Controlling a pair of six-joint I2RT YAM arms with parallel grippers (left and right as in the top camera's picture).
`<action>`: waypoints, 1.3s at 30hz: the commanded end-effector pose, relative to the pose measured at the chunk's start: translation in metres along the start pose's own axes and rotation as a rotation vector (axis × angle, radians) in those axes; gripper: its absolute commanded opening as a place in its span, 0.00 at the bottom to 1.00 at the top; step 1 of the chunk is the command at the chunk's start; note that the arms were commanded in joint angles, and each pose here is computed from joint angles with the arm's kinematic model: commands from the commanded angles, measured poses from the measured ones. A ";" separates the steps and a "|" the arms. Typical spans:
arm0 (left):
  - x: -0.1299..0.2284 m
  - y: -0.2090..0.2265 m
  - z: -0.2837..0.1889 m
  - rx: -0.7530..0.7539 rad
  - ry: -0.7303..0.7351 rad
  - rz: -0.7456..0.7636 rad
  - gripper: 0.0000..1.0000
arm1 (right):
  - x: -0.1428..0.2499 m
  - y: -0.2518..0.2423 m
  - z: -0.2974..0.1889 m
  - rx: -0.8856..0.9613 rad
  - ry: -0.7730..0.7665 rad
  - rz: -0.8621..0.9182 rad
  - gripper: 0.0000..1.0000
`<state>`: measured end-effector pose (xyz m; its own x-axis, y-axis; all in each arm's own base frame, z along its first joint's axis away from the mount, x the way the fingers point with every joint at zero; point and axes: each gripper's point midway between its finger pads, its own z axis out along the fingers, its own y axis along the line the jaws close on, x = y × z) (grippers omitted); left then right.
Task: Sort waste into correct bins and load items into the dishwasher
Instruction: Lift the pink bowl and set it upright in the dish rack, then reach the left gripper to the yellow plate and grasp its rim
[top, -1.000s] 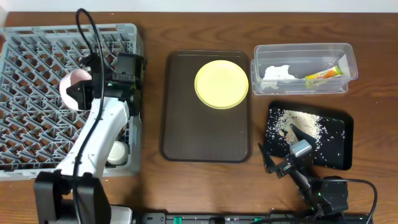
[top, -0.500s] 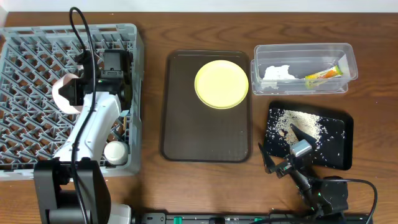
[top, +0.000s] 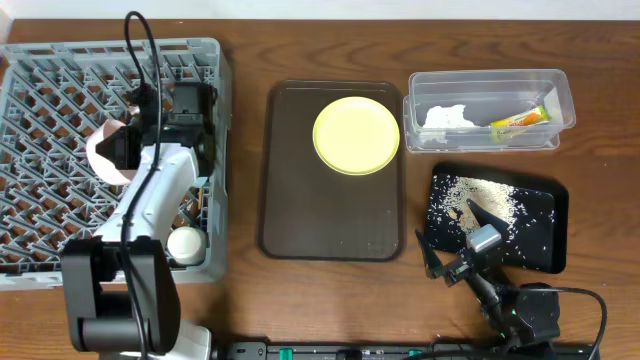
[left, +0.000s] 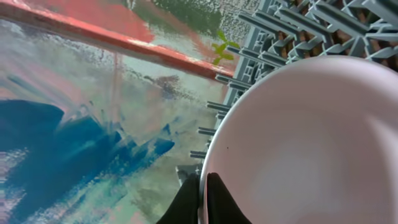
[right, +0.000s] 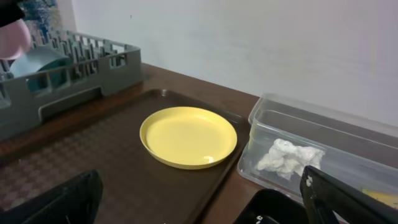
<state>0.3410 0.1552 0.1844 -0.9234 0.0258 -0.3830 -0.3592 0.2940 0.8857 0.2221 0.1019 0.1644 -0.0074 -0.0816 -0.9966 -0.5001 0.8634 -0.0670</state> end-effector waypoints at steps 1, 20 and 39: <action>0.003 -0.028 -0.003 0.076 -0.006 0.056 0.07 | 0.001 0.000 0.000 0.002 -0.002 -0.010 0.99; -0.012 -0.042 -0.042 0.113 -0.115 0.103 0.12 | 0.001 0.000 0.000 0.002 -0.002 -0.010 0.99; -0.040 0.006 -0.190 0.684 -0.515 -0.157 0.65 | 0.001 0.000 0.000 0.002 -0.002 -0.010 0.99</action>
<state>0.3456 0.0248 0.2655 -0.6882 0.2902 -0.6650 -0.3508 0.6693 0.6550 0.2221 0.1019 0.1644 -0.0074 -0.0816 -0.9966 -0.5001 0.8634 -0.0670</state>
